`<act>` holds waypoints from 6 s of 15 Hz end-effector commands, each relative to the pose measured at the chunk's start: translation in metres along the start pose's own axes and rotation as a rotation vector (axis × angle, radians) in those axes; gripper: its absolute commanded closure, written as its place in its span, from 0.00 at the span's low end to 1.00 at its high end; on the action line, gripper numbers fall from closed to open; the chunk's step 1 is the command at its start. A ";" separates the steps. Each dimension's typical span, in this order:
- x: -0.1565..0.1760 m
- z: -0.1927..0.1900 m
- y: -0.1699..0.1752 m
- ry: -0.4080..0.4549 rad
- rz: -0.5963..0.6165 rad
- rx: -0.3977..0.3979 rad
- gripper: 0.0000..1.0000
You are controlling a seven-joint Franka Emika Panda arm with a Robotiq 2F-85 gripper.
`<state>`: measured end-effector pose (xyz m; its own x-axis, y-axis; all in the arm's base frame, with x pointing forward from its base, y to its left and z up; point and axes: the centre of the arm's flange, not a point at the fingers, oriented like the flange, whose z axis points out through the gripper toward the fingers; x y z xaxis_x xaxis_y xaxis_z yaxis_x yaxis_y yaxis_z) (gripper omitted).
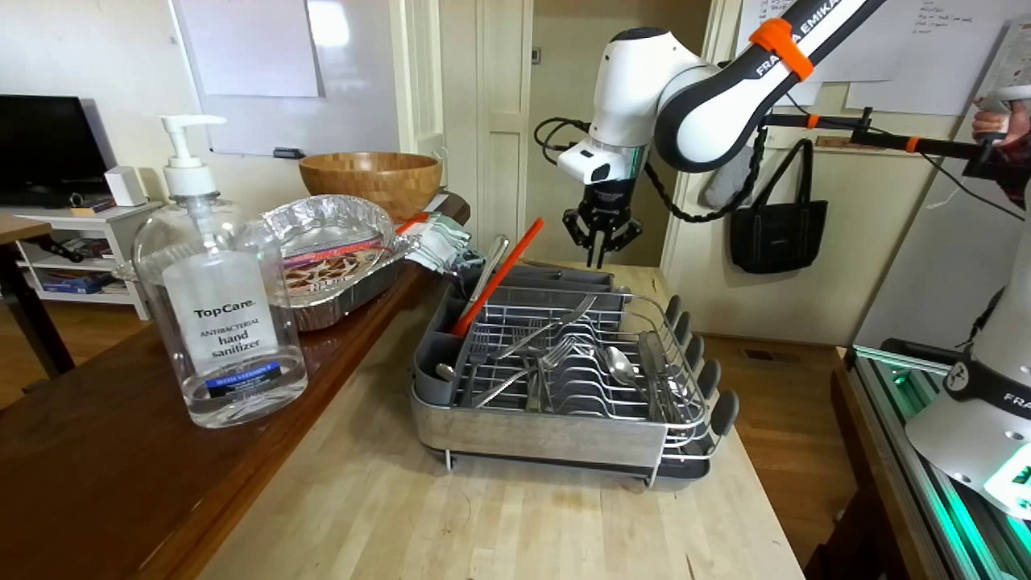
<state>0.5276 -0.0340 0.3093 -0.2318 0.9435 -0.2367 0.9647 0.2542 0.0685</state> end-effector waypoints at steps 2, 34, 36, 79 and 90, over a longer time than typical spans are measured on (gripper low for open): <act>0.040 -0.006 -0.029 0.021 0.056 -0.058 0.45; 0.063 0.062 -0.003 -0.013 -0.174 -0.163 0.01; 0.062 0.066 -0.002 -0.011 -0.175 -0.158 0.06; 0.098 0.048 0.002 0.059 -0.109 -0.089 0.00; 0.090 0.060 0.022 0.053 -0.068 -0.095 0.00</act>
<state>0.5312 0.0438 0.2313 -0.3222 0.9299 -0.1774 0.9307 0.3454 0.1202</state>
